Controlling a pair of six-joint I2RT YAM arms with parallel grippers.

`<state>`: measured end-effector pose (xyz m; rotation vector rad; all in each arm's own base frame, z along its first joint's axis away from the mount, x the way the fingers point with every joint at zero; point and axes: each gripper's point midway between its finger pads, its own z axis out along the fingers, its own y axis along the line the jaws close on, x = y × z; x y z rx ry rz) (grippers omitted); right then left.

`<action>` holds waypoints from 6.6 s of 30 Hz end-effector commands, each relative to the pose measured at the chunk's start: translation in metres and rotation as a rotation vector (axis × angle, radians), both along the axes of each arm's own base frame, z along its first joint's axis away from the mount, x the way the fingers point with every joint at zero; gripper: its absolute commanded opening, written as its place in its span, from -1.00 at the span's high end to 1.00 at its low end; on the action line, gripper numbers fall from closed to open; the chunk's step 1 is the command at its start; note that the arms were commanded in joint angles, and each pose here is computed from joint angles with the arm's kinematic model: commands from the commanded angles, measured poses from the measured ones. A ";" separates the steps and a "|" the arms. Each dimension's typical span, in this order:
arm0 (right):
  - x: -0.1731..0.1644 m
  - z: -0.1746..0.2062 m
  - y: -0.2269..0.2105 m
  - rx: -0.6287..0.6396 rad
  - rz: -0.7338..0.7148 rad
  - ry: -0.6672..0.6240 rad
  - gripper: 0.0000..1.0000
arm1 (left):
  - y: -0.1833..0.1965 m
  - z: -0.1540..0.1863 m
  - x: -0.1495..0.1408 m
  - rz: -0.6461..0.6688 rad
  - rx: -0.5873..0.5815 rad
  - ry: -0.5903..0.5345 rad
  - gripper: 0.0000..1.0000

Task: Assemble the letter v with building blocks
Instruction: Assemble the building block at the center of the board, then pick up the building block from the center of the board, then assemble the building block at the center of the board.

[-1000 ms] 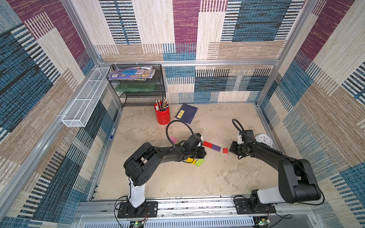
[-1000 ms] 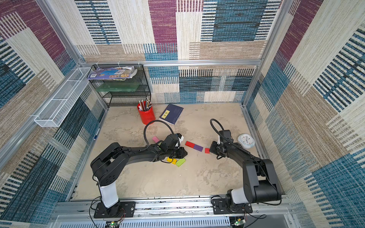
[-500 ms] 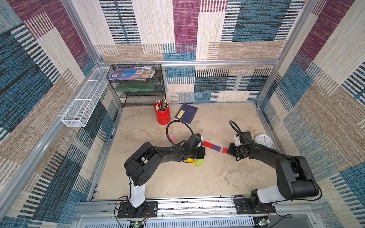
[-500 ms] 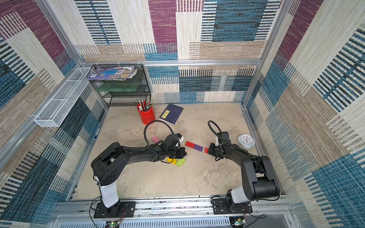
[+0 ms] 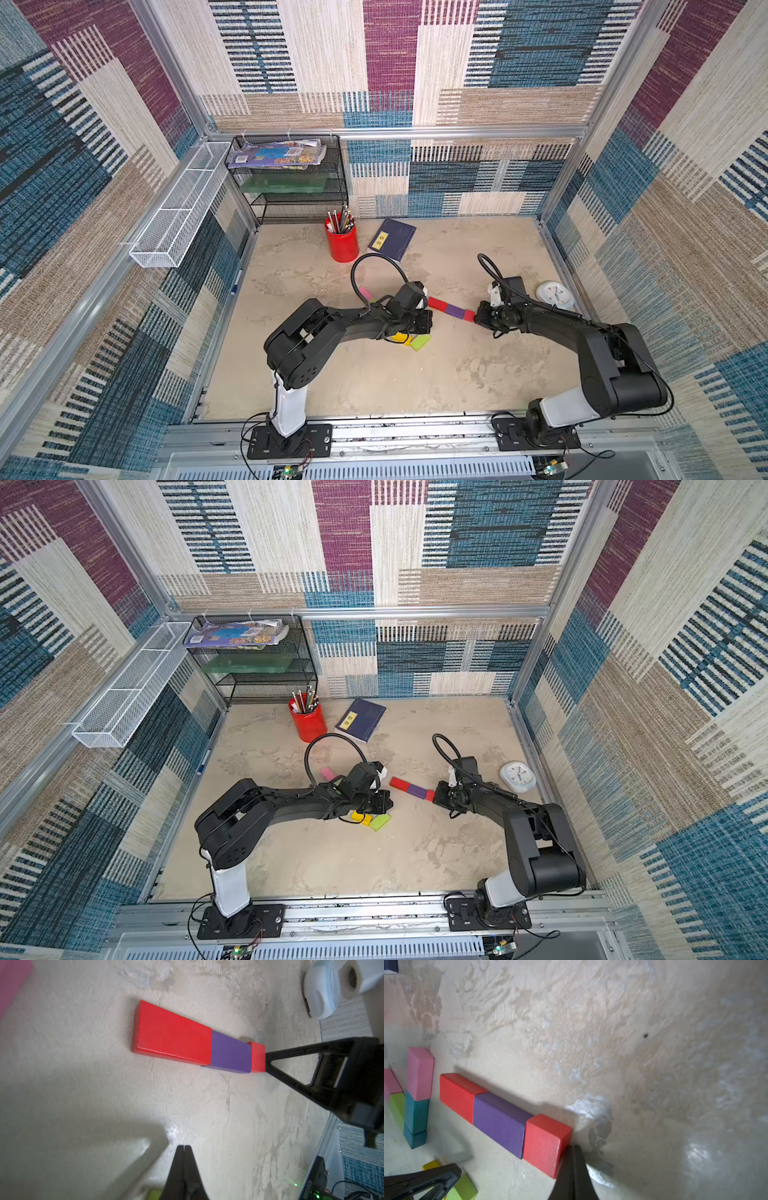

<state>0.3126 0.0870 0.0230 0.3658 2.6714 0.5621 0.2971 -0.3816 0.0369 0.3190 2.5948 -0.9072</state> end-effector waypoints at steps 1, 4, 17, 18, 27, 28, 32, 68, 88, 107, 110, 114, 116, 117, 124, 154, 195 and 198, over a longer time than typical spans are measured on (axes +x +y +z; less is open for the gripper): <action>0.003 0.002 0.005 0.011 0.021 -0.017 1.00 | 0.002 -0.006 0.006 0.000 0.042 -0.011 1.00; 0.002 0.003 0.009 0.015 0.033 -0.017 1.00 | -0.002 -0.008 0.008 -0.009 0.053 -0.007 1.00; 0.010 0.014 -0.011 -0.022 0.002 -0.044 0.98 | 0.000 -0.006 0.010 -0.008 0.050 -0.006 1.00; 0.013 0.013 -0.012 -0.021 0.002 -0.045 0.97 | -0.001 -0.006 0.008 -0.010 0.045 -0.002 1.00; 0.040 -0.005 -0.008 0.003 0.039 -0.019 1.00 | -0.001 -0.003 0.001 -0.020 0.018 0.013 1.00; 0.040 -0.006 -0.005 0.014 0.046 -0.016 1.00 | -0.001 -0.003 -0.001 -0.023 0.014 0.013 1.00; 0.039 -0.009 0.003 0.030 0.076 -0.007 1.00 | -0.002 -0.005 -0.003 -0.028 0.011 0.020 1.00; 0.036 -0.005 0.011 0.026 0.074 -0.018 1.00 | -0.004 -0.007 -0.002 -0.034 0.016 0.023 1.00; -0.039 0.095 0.102 -0.168 0.365 -0.429 -0.63 | 0.119 0.070 -0.033 0.099 -0.033 -0.268 -0.38; -0.083 0.034 0.187 -0.238 0.798 -0.327 -0.80 | 0.213 0.097 -0.061 0.297 -0.123 -0.244 -0.70; -0.085 0.025 0.190 -0.265 0.814 -0.307 -0.79 | 0.217 0.092 -0.058 0.318 -0.119 -0.239 -0.71; -0.081 0.018 0.189 -0.304 0.797 -0.300 -0.78 | 0.217 0.090 -0.054 0.328 -0.140 -0.226 -0.71; -0.080 0.021 0.190 -0.307 0.791 -0.314 -0.78 | 0.217 0.089 -0.053 0.327 -0.140 -0.220 -0.71; -0.080 0.024 0.191 -0.303 0.789 -0.325 -0.78 | 0.217 0.088 -0.052 0.326 -0.140 -0.216 -0.71; -0.075 0.021 0.187 -0.345 0.779 -0.325 -0.76 | 0.216 0.081 -0.050 0.326 -0.139 -0.195 -0.71; -0.088 -0.008 0.181 -0.387 0.818 -0.131 0.05 | 0.217 0.073 -0.049 0.321 -0.133 -0.189 -0.72; 0.067 0.025 -0.016 -0.720 0.443 0.102 0.12 | 0.033 0.104 -0.046 -0.192 -0.207 -0.141 -0.53; 0.065 0.019 -0.018 -0.725 0.440 0.109 0.09 | 0.032 0.105 -0.044 -0.189 -0.197 -0.144 -0.53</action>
